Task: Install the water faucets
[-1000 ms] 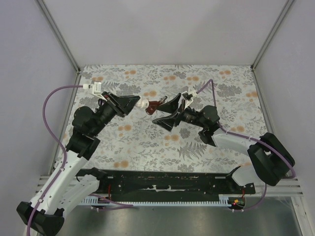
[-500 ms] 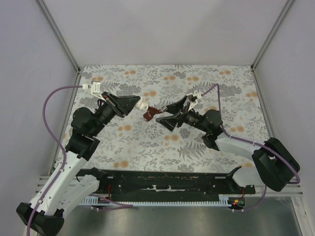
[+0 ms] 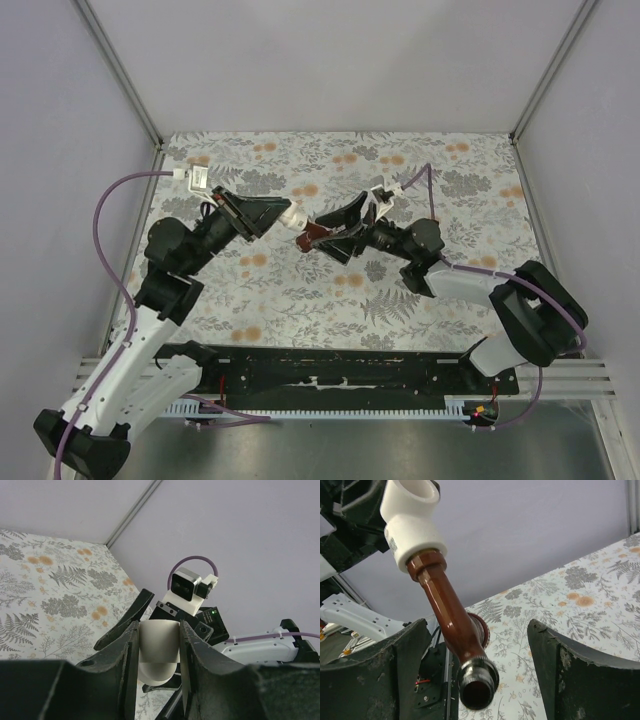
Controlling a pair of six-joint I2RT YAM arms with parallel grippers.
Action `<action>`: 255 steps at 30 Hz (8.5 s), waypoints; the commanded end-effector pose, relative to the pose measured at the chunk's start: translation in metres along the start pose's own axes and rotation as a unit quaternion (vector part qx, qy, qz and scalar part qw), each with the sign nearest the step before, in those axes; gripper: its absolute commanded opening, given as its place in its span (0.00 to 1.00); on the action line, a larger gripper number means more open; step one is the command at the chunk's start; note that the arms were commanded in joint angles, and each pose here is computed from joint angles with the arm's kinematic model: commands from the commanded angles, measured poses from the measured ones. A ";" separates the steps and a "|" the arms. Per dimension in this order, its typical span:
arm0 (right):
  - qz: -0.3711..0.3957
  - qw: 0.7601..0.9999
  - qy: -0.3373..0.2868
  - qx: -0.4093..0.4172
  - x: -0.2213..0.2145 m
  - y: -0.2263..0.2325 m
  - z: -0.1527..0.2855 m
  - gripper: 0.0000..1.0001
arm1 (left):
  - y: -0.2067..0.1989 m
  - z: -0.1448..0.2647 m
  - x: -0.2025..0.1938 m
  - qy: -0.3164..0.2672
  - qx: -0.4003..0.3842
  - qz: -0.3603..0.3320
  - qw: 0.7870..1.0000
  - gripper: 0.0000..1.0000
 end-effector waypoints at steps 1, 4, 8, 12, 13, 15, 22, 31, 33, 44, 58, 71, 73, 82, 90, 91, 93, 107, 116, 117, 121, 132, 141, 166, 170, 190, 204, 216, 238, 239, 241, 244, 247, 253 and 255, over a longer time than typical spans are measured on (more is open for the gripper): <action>0.038 0.995 -0.048 0.074 0.036 0.019 -0.014 0.86 | -0.031 0.000 0.010 -0.003 -0.063 -0.001 0.998 0.02; 0.037 0.994 -0.042 0.091 0.039 0.022 -0.018 0.80 | -0.030 -0.001 0.007 0.002 -0.069 -0.004 0.998 0.02; 0.025 0.994 -0.032 0.098 0.035 0.022 -0.019 0.67 | -0.033 -0.003 0.006 0.008 -0.088 -0.015 0.996 0.02; 0.018 0.994 -0.024 0.106 0.032 0.025 -0.017 0.41 | -0.037 -0.003 0.005 0.016 -0.108 -0.032 0.994 0.02; 0.018 0.994 -0.022 0.108 0.032 0.025 -0.017 0.37 | -0.035 -0.004 0.003 0.021 -0.107 -0.032 0.993 0.02; 0.019 0.993 -0.017 0.115 0.032 0.027 -0.017 0.28 | -0.035 -0.006 -0.001 0.033 -0.120 -0.037 0.992 0.02; 0.040 0.993 0.014 0.107 0.030 0.025 -0.016 0.05 | -0.019 -0.009 -0.001 0.030 -0.077 -0.064 0.994 0.07; 0.112 0.988 0.106 0.014 0.022 0.004 -0.003 0.00 | 0.016 0.013 0.014 0.029 0.113 -0.129 0.985 0.59; 0.132 0.983 0.127 -0.005 0.023 0.000 0.000 0.00 | 0.021 0.017 0.014 0.035 0.141 -0.126 0.981 0.58; 0.232 0.937 0.241 -0.102 0.012 -0.011 0.001 0.00 | 0.038 0.004 -0.006 0.084 0.190 -0.058 0.976 0.56; 0.338 0.874 0.309 -0.164 -0.009 -0.006 -0.011 0.00 | 0.089 -0.012 -0.029 0.087 0.283 -0.004 0.955 0.70; 0.399 0.828 0.334 -0.209 -0.021 -0.005 -0.021 0.00 | 0.122 -0.015 -0.053 0.058 0.307 0.079 0.947 0.76; 0.402 0.824 0.335 -0.220 -0.022 -0.006 -0.022 0.00 | 0.126 -0.016 -0.056 0.048 0.306 0.097 0.946 0.74; 0.424 0.805 0.337 -0.241 -0.029 -0.003 -0.026 0.00 | 0.130 -0.020 -0.061 0.009 0.282 0.163 0.946 0.59; 0.413 0.815 0.331 -0.237 -0.033 0.003 -0.029 0.00 | 0.129 -0.020 -0.060 -0.021 0.256 0.193 0.947 0.27; 0.408 0.818 0.330 -0.235 -0.034 0.003 -0.028 0.00 | 0.129 -0.019 -0.060 -0.024 0.254 0.193 0.948 0.19; 0.395 0.831 0.323 -0.220 -0.032 0.008 -0.029 0.00 | 0.127 -0.017 -0.057 -0.036 0.244 0.191 0.950 0.04; 0.091 0.967 0.236 -0.032 0.007 0.023 -0.015 0.00 | 0.054 -0.010 -0.033 -0.057 -0.010 0.028 0.998 0.02; -0.034 0.975 0.199 0.090 0.022 0.036 -0.010 0.00 | 0.023 -0.004 -0.035 -0.015 -0.115 -0.066 0.991 0.02; -0.042 0.975 0.193 0.100 0.024 0.036 -0.010 0.00 | 0.019 -0.004 -0.035 -0.010 -0.128 -0.071 0.989 0.02; -0.091 0.970 0.178 0.138 0.026 0.037 -0.010 0.00 | 0.006 -0.003 -0.035 0.007 -0.174 -0.073 0.982 0.02; -0.023 0.977 0.209 0.043 0.031 0.012 0.002 0.68 | 0.022 -0.005 -0.021 -0.024 -0.095 -0.099 0.990 0.02; 0.112 0.976 0.182 -0.035 0.031 0.017 -0.003 0.78 | 0.033 0.006 -0.006 -0.054 0.003 -0.110 0.993 0.02; 0.351 0.875 0.193 -0.271 -0.015 0.010 -0.067 0.22 | 0.043 0.007 -0.003 -0.055 0.054 -0.083 0.993 0.02; 0.315 0.909 0.187 -0.198 -0.010 0.021 -0.066 0.00 | 0.034 0.008 -0.005 -0.043 0.023 -0.109 0.993 0.02; -0.188 0.945 0.119 0.241 0.068 0.039 -0.028 0.05 | -0.054 0.004 -0.010 0.033 -0.242 -0.155 0.957 0.02; -0.131 0.974 0.086 0.163 0.083 -0.003 -0.020 0.98 | -0.021 0.008 0.015 -0.019 -0.047 -0.167 0.985 0.02; 0.198 0.970 0.119 -0.077 0.073 -0.023 0.008 0.98 | -0.007 0.008 0.029 -0.021 0.058 -0.156 0.986 0.02; 0.706 0.684 0.141 -0.117 0.019 0.066 -0.046 0.98 | 0.007 0.000 0.031 -0.008 0.109 -0.130 0.985 0.02; 0.722 0.666 0.144 -0.122 0.015 0.067 -0.049 0.98 | 0.007 -0.001 0.030 -0.007 0.109 -0.127 0.986 0.02; 0.744 0.640 0.135 -0.140 0.010 0.067 -0.055 0.98 | 0.007 0.000 0.031 -0.010 0.112 -0.123 0.986 0.02; 0.760 0.614 0.117 -0.179 0.007 0.064 -0.061 0.98 | 0.005 0.000 0.032 -0.011 0.113 -0.118 0.986 0.02; 0.754 0.615 0.106 -0.206 0.007 0.061 -0.066 0.97 | 0.004 0.001 0.031 -0.010 0.112 -0.109 0.988 0.02; 0.729 0.628 0.079 -0.258 0.016 0.056 -0.072 0.92 | 0.004 0.000 0.027 -0.003 0.110 -0.089 0.990 0.02; 0.716 0.639 0.067 -0.274 0.022 0.053 -0.072 0.89 | 0.002 0.000 0.025 0.002 0.105 -0.082 0.991 0.02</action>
Point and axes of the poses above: each gripper's point midway between its finger pads, its own z axis back along the fingers, its own y axis along the line the jaws close on, x = y × z, the point moved 4 cm from there along z, back along the fingers, and after that the axes turned 11 degrees about z, right-handed, at the moved point
